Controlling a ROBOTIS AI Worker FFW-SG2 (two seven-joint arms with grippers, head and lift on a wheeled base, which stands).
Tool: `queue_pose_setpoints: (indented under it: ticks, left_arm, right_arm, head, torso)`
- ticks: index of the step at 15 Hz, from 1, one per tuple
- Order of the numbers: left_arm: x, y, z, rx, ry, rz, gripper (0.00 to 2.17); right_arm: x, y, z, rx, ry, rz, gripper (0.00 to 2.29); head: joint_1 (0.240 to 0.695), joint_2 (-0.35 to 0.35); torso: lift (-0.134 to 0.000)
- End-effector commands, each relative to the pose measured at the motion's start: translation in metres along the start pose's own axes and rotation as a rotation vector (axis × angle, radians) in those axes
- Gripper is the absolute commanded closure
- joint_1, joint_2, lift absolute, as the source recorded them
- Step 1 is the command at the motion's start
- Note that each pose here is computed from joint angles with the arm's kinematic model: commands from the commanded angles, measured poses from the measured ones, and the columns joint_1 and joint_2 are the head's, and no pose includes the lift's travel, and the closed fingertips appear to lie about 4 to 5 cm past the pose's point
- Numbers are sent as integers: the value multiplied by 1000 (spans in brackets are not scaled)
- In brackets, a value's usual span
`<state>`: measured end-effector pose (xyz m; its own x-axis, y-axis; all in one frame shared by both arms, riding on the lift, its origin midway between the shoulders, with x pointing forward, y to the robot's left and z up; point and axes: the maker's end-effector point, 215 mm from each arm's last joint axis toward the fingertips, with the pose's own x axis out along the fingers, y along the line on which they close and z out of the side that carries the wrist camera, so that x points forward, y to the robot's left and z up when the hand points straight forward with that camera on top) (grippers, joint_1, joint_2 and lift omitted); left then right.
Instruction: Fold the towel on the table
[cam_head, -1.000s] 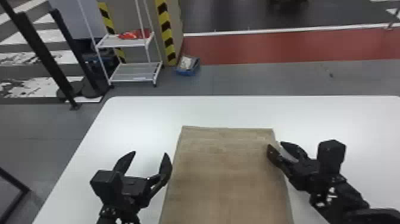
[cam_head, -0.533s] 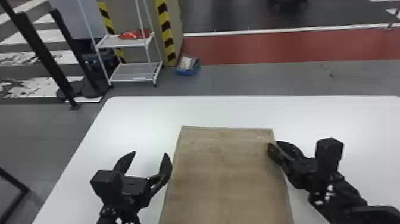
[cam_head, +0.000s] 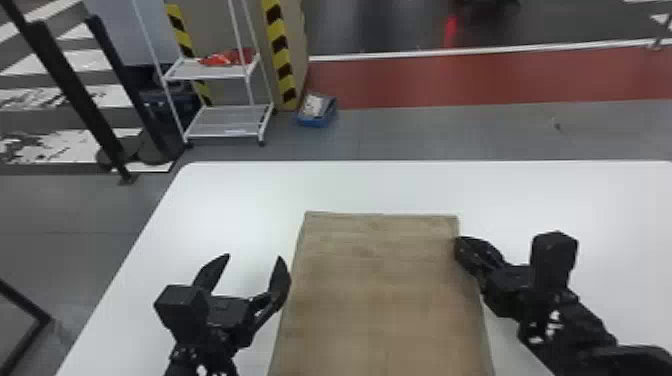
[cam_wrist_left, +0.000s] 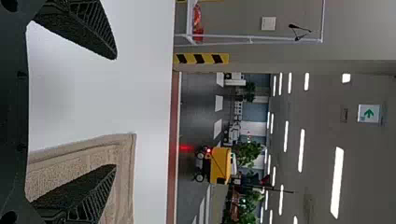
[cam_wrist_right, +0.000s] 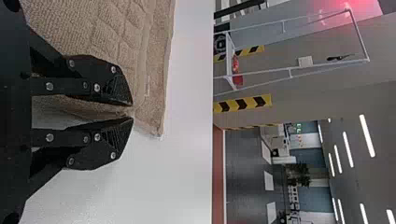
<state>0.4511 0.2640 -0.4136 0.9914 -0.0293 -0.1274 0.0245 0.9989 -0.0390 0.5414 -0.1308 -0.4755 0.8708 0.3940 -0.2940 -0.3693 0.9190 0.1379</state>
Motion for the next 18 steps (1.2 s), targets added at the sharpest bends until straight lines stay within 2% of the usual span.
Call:
queue_pose_setpoints:
  ticks: [1,3,9,11,12,14,16,18]
  left_arm:
    - [0,0,-1,-3,1,1,39]
    - [0,-1,1,-4,-2,-1,39]
    - [-1,-3,3,-4,-5,-6,39]
    - [0,-5,4,-3,-8,-9,39]
    - [1,-4,6,-4,-11,-7,39]
    - [0,11,7,-3,-11,19,39]
    - [-4,46,12,-12,-21,77,39]
    - [-8,90,25,-23,-46,151,39]
  right_arm:
    - [0,-2,0,1,1,-6,1173]
    - [-4,-2,2,3,-11,-8,1173]
    - [-37,22,61,-16,-123,15,1173]
    - [-47,61,80,-37,-158,77,1173]
    - [-53,92,93,-52,-185,129,1173]
    - [-66,157,101,-102,-201,255,1173]
    - [-75,217,91,-170,-187,362,1173]
    - [-77,263,66,-241,-122,434,1173]
  head:
    - [695,148]
    - [695,147]
    - [695,146]
    - [695,153]
    - [695,159]
    - [695,190]
    - [695,279]
    - [695,350]
  torso:
    - [-115]
    - [-115]
    - [-115]
    - [-115]
    - [-115]
    - [-115]
    - [-115]
    - [-115]
